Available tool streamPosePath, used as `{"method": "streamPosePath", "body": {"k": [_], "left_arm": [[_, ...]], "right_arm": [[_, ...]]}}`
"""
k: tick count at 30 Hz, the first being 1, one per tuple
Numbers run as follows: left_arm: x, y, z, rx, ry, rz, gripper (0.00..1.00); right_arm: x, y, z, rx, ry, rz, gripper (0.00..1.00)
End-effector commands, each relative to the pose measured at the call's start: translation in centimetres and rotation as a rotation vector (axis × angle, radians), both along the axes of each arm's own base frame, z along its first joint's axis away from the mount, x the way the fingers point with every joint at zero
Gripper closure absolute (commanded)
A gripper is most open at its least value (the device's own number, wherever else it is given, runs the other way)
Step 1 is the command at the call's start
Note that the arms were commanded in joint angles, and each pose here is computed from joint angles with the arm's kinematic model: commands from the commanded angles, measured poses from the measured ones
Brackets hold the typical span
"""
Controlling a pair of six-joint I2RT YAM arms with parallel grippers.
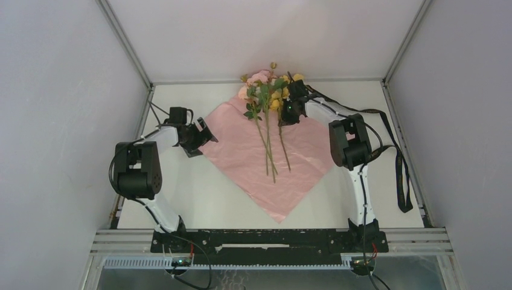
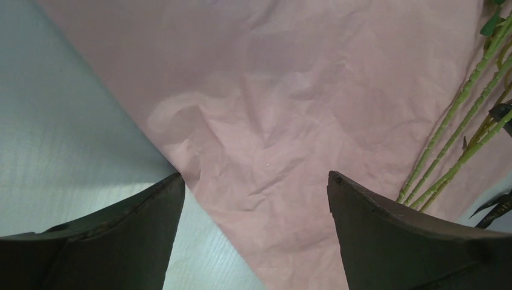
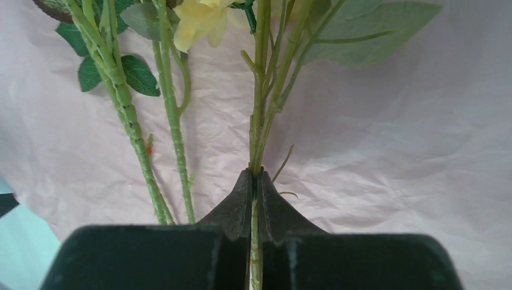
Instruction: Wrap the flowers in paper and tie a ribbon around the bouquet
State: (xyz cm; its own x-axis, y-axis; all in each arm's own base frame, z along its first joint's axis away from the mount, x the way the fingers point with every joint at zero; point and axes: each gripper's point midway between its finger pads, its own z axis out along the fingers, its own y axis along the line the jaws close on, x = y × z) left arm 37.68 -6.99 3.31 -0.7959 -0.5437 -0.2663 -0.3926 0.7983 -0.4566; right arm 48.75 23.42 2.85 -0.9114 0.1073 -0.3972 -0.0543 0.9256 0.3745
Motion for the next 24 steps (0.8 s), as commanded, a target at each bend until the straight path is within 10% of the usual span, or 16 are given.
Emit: {"method": "streamPosePath", "body": {"k": [1,5,10,18,24], "left_arm": [[-1.4,-0.3,-2.1,0.006,0.096,-0.011,0.07],[-0.8,0.1,-1.5,0.02,0.085,-0.013,0.07],[0.0,0.7,-0.1,0.045,0.056,-0.016,0.07],[0.7,1.5,4.5,0.117,-0.067,-0.086,0.07],[-0.3,-1.2,10.3,0.231,-0.335,-0.515,0.11]], "right_arm": [[2.1,4.1,5.5,0.198,-0.141,-0.058,0.99],[2.1,6.3,6.2,0.229,-0.159,-0.03,0.96],[0.7,6.3,6.3,0.231,-0.119,0.008,0.62],[-5.4,-0.3,11.9,0.141,-0.196,0.191,0.4],[-12.3,-3.9,14.5,0.031,-0.134,0.241,0.41]]}}
